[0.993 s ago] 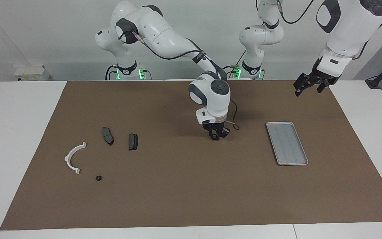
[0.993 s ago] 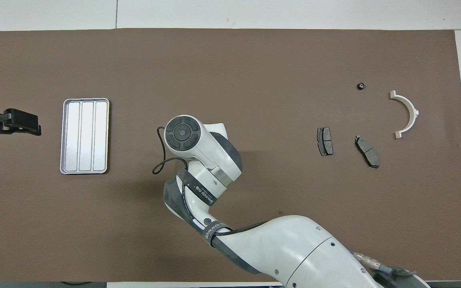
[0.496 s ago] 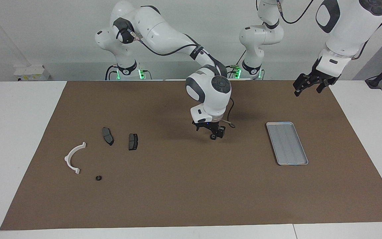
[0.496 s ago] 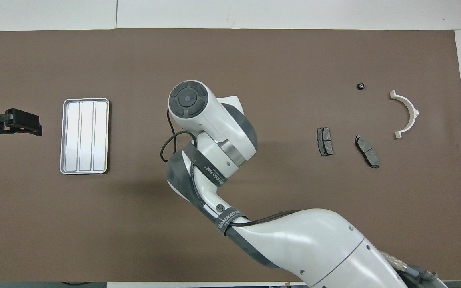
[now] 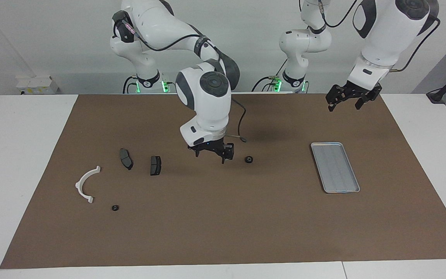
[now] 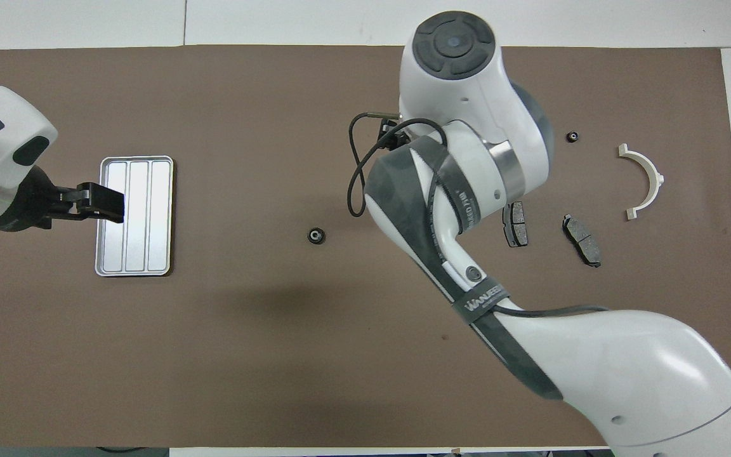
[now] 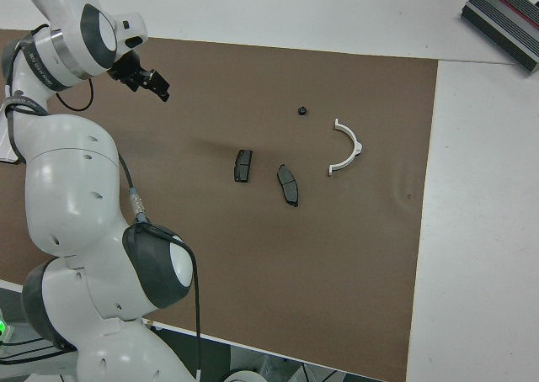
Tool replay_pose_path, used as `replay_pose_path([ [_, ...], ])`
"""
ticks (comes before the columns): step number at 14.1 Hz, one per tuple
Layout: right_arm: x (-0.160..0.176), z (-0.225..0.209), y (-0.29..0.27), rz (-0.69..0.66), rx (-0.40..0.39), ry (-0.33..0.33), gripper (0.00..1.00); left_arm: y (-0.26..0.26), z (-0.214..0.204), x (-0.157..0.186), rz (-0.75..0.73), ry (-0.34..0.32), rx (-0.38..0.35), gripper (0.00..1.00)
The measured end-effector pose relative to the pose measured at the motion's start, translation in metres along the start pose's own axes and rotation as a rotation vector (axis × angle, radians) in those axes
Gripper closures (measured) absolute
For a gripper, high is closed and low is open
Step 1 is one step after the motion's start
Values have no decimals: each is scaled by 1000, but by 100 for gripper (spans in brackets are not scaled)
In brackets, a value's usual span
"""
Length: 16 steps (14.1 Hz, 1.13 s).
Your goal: Pick bearing gear from pile to tray
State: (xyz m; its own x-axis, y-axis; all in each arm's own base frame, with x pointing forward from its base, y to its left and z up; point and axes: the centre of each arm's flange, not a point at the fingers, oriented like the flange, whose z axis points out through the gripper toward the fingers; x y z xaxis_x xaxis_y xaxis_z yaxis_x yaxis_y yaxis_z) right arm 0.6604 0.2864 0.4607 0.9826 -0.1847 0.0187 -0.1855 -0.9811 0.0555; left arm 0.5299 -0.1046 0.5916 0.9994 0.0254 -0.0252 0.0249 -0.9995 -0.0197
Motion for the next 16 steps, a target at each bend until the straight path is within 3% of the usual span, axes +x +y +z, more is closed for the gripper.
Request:
replay_pose_path([
  [4, 55, 21, 93, -178, 1, -2, 0, 69, 14, -10, -104, 41, -25, 0],
  [7, 83, 53, 154, -275, 16, 47, 0, 137, 58, -6, -156, 33, -46, 0],
  [12, 93, 115, 234, -290, 20, 86, 0, 240, 181, 1, -190, 4, -31, 0],
  [16, 95, 146, 277, -236, 20, 79, 0, 250, 224, 6, -218, 29, -45, 0],
])
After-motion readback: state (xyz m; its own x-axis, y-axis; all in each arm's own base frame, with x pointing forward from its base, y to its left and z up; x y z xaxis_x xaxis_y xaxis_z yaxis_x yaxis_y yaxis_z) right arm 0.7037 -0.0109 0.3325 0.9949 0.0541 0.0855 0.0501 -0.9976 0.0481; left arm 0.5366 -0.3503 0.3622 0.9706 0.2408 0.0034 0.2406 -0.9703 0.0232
